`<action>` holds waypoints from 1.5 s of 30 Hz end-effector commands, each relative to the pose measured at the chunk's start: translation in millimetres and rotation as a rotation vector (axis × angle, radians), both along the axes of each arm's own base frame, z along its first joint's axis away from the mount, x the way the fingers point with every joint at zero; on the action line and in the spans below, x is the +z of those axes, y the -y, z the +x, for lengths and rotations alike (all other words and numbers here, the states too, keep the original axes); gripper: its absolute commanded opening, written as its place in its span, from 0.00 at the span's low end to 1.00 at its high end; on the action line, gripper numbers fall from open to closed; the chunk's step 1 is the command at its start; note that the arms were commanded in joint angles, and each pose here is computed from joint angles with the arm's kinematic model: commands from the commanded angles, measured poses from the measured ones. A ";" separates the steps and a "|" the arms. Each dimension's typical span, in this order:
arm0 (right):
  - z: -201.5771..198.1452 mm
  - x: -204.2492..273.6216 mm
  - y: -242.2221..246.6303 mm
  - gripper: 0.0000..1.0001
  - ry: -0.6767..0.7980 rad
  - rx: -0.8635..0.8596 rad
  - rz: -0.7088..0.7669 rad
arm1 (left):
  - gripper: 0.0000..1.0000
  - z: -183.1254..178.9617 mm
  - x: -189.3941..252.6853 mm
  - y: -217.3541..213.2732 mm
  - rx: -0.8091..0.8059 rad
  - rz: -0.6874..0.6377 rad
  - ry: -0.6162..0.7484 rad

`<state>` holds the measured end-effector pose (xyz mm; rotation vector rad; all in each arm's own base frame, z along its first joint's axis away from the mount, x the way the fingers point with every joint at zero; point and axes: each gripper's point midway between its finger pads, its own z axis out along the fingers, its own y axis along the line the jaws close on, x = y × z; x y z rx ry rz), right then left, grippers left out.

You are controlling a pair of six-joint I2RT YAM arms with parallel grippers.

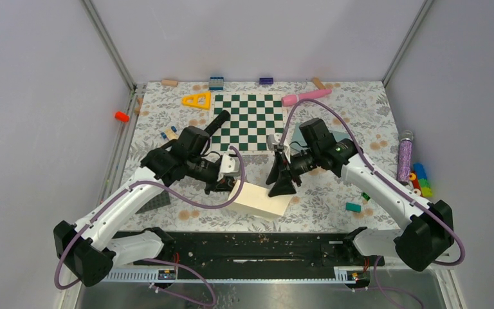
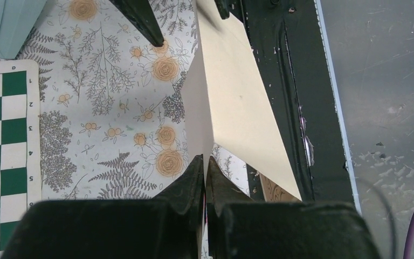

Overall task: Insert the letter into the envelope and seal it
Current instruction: Fold the letter.

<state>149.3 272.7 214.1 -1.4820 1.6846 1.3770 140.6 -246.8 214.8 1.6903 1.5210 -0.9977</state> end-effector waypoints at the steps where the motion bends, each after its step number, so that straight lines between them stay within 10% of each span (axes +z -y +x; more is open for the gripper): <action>1: -4.3 -4.5 1.1 0.54 0.055 0.034 -0.023 | 0.00 -2.5 7.2 4.0 -0.032 -0.039 -0.018; 25: -15.0 -4.5 1.8 0.07 0.051 0.090 -0.063 | 0.01 1.3 4.6 3.1 -0.026 -0.040 -0.033; 30: -13.9 -0.4 3.0 0.00 0.072 0.080 -0.063 | 0.44 7.3 3.8 -1.7 0.008 -0.016 0.006; 45: -12.2 6.8 11.0 0.00 0.156 0.052 -0.062 | 0.88 69.4 65.1 -55.4 0.334 -0.160 0.179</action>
